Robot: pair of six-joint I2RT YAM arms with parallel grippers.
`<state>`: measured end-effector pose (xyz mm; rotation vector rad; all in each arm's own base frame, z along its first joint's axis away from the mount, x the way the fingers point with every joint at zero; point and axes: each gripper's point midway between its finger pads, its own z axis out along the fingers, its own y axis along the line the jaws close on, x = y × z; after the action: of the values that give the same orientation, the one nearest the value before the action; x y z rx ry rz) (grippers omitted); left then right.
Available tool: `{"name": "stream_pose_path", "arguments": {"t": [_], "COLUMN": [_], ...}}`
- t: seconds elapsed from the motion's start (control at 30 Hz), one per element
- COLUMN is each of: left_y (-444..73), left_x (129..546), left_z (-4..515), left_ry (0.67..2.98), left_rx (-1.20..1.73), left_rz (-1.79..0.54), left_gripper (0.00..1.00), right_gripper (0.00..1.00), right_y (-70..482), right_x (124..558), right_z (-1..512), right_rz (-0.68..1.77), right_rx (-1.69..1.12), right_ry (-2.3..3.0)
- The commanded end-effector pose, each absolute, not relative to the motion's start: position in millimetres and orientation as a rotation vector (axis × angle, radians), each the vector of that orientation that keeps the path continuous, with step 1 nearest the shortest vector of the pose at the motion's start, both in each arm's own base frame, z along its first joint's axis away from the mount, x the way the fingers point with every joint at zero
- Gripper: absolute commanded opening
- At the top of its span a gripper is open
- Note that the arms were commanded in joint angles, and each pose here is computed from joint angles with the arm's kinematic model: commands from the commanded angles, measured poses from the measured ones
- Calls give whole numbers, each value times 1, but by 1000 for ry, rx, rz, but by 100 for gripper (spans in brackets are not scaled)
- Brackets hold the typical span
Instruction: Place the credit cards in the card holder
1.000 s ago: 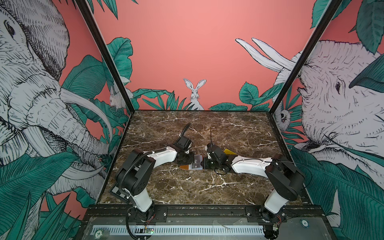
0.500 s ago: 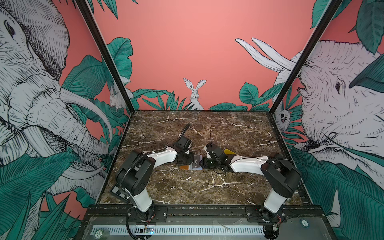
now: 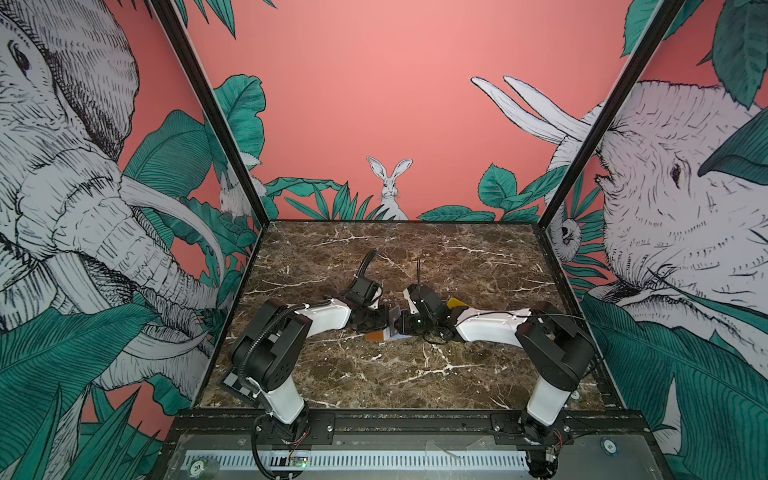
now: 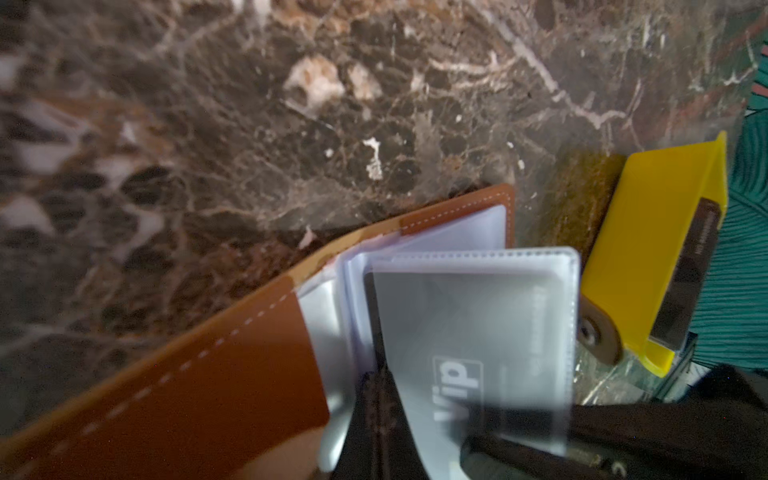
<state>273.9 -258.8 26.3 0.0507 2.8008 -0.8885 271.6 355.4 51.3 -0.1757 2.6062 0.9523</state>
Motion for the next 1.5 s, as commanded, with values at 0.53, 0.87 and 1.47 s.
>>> {"name": "stream_pose_path", "arguments": {"t": [0.53,0.87,1.47], "left_y": [-245,-232,-207], "left_x": [292,303,330], "left_z": [124,140,171], "left_ry": [2505,2381,2259], "left_rx": [77,30,-13], "left_rz": [-1182,-1125,-1062], "left_gripper": [16,17,21], "right_gripper": [23,27,36], "right_y": [342,358,411], "right_x": [286,280,252], "right_z": [68,84,113], "right_rz": [703,795,1087], "right_rx": [-309,-348,-557], "right_ry": [2633,2602,2496]}}
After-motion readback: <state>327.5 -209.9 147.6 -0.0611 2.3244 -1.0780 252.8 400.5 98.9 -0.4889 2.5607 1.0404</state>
